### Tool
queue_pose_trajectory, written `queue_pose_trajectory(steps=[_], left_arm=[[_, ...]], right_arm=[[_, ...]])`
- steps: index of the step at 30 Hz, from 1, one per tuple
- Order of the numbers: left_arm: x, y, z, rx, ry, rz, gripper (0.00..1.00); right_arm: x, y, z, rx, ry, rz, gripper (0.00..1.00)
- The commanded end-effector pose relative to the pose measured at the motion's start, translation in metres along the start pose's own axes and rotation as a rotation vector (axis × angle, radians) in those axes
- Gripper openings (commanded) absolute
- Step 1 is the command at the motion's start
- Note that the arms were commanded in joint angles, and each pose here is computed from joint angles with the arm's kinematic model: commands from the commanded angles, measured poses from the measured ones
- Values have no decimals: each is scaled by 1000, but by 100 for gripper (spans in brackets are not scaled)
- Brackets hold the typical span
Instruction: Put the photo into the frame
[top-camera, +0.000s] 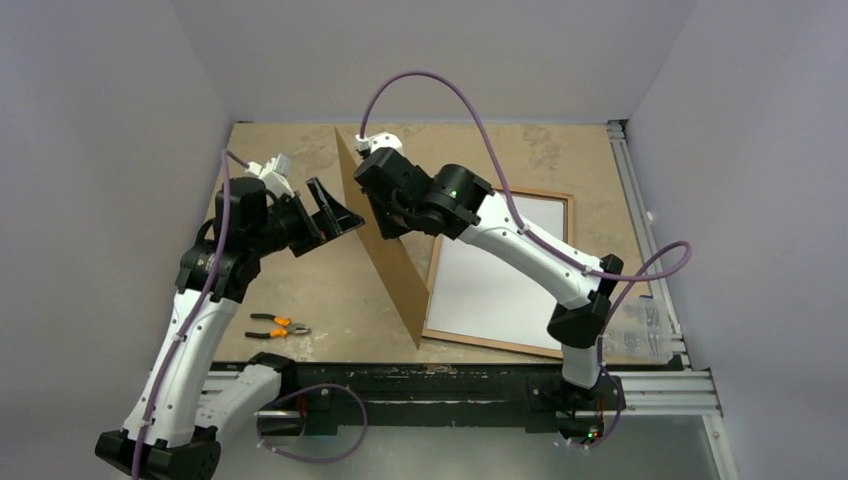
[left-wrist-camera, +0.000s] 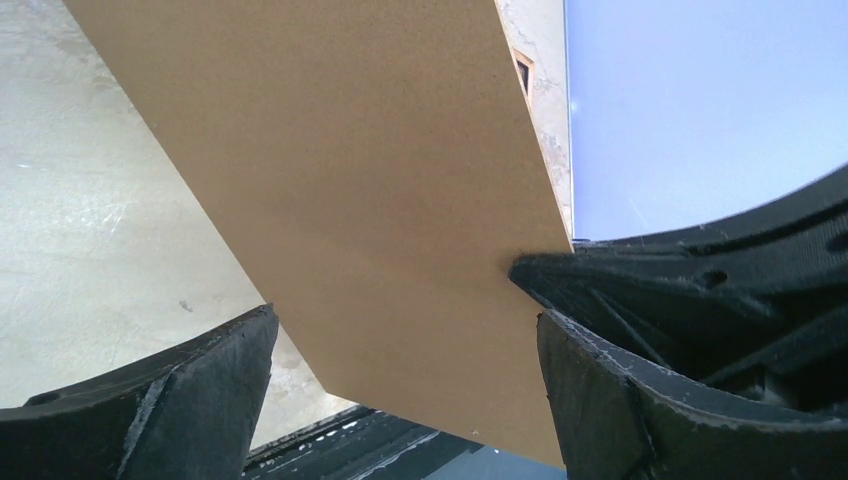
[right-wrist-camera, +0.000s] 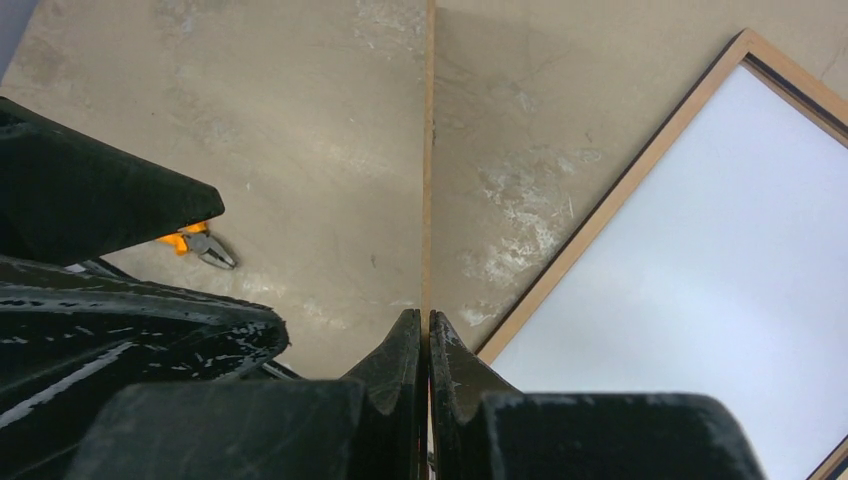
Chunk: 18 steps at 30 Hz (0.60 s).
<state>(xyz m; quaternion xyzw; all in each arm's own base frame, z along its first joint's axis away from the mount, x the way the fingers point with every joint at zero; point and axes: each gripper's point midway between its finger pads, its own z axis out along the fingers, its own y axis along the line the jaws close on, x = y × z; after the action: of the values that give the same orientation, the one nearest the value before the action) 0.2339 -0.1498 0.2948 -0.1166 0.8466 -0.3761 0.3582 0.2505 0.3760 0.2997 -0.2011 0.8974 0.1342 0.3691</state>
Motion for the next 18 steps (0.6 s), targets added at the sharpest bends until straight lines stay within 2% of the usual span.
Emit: queue_pose_trajectory(steps=[1,9,15,17,18], left_arm=[[-12,-10,-17,-5,-71,6,98],[-24,-21,-38,17,-171,5,98],[-27,-25,-32,38,-166,-16,98],[-30,-26,-29,33,-161,-20,98],[-30,-25,-28,21,-155,-27,98]], right_arm=[[9,-2,-6,79,5,-59,0],[17,24,-8,6,-3,-78,0],[18,45,-15,-90,-18,-62,9],[20,51,-15,-121,-9,-57,15],[21,54,-15,-139,-5,-54,22]])
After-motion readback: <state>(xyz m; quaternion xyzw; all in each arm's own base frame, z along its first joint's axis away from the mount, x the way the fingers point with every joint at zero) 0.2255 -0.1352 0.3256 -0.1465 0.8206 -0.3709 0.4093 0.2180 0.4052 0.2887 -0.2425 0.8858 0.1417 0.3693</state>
